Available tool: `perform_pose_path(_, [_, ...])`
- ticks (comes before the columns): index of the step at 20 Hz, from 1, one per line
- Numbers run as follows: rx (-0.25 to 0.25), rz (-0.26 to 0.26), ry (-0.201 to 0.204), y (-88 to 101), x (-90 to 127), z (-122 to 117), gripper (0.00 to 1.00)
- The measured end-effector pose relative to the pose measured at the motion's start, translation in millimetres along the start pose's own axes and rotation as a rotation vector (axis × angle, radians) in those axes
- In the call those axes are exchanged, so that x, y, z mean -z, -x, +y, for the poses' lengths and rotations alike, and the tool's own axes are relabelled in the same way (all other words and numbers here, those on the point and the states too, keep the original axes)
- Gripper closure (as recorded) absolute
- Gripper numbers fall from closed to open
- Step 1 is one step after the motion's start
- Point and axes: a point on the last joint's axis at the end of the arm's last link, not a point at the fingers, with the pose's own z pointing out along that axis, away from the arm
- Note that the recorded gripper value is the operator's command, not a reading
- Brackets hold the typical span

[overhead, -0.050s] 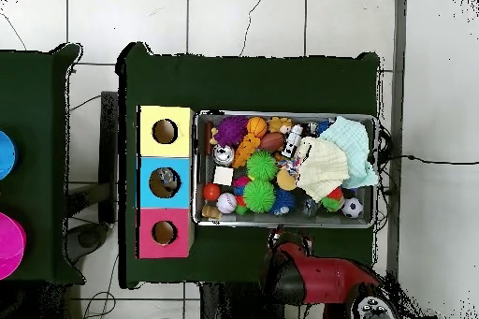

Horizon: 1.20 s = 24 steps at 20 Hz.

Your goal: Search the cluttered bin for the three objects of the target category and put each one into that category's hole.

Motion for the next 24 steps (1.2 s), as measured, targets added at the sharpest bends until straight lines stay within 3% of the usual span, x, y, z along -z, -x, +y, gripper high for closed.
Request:
perform_pose_path(4, [-0.001,0.039,-0.024,-15.9,-8.3,-8.8,0.0])
perform_pose_path(11, [0.007,0.055,-0.057,-33.4,-13.8,-18.7,0.0])
perform_pose_path(20, [-0.001,0.029,-0.077,-30.1,-10.3,-29.5,0.0])
perform_pose_path(24, [-0.038,0.003,-0.071,-17.9,-6.5,-40.1,0.0])
